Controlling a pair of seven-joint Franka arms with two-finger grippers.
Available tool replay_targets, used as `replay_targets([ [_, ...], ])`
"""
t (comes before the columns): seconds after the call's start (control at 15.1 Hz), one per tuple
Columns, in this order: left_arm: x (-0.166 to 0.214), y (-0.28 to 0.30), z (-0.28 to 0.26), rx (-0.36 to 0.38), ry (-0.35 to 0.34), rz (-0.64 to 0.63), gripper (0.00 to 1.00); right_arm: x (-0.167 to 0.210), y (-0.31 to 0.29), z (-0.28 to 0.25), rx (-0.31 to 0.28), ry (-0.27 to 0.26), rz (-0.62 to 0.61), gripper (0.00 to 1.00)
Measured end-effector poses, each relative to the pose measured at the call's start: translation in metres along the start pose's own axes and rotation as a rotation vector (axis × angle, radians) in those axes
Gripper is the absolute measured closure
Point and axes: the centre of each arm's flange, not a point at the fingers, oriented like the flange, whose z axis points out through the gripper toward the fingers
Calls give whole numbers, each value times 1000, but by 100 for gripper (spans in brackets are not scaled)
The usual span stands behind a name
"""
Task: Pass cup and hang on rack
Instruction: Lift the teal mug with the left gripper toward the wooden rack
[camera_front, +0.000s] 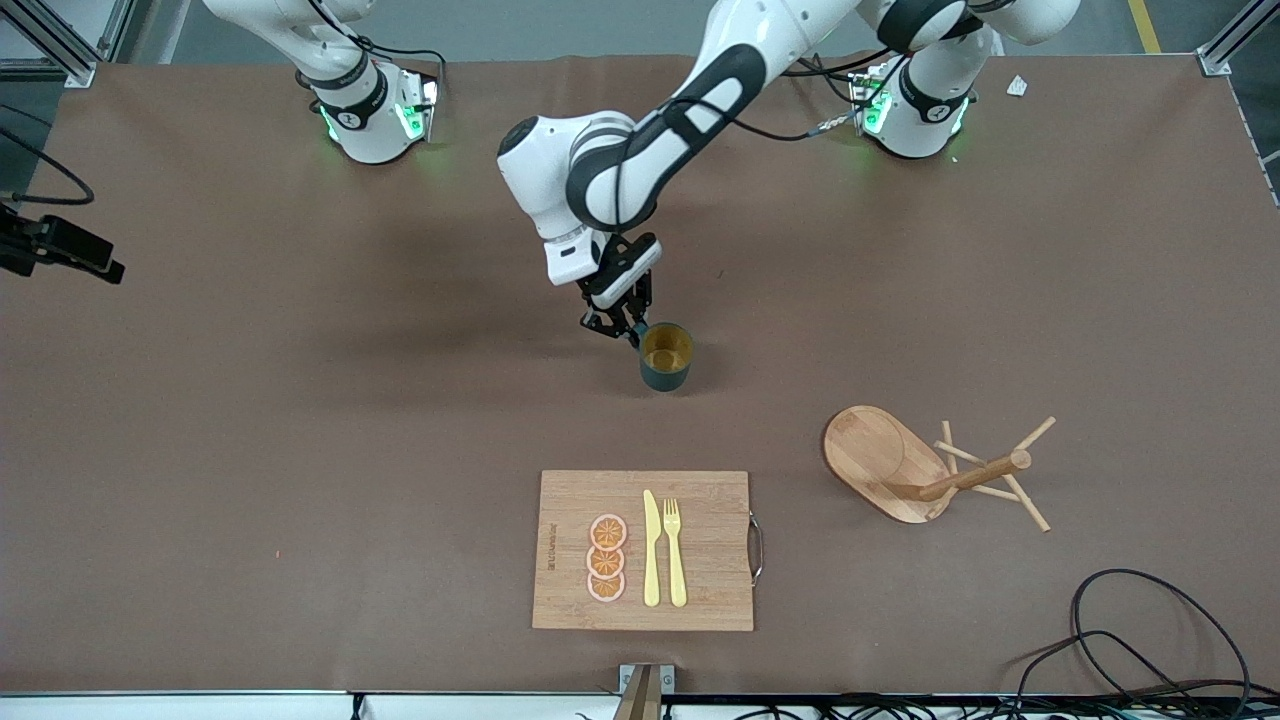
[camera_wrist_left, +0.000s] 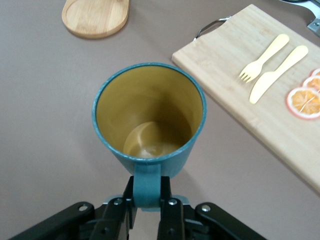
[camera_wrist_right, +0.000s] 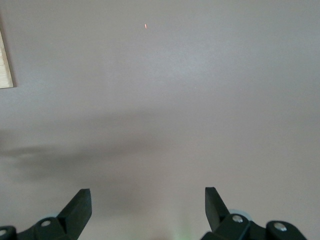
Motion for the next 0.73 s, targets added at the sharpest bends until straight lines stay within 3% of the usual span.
replay_targets([
  [0.4, 167, 11, -70, -10, -297, 33, 79, -14, 1, -8, 3, 11, -1, 0],
  [0.73, 333, -11, -69, -104, -587, 76, 79, -28, 0, -20, 6, 10, -6, 0],
])
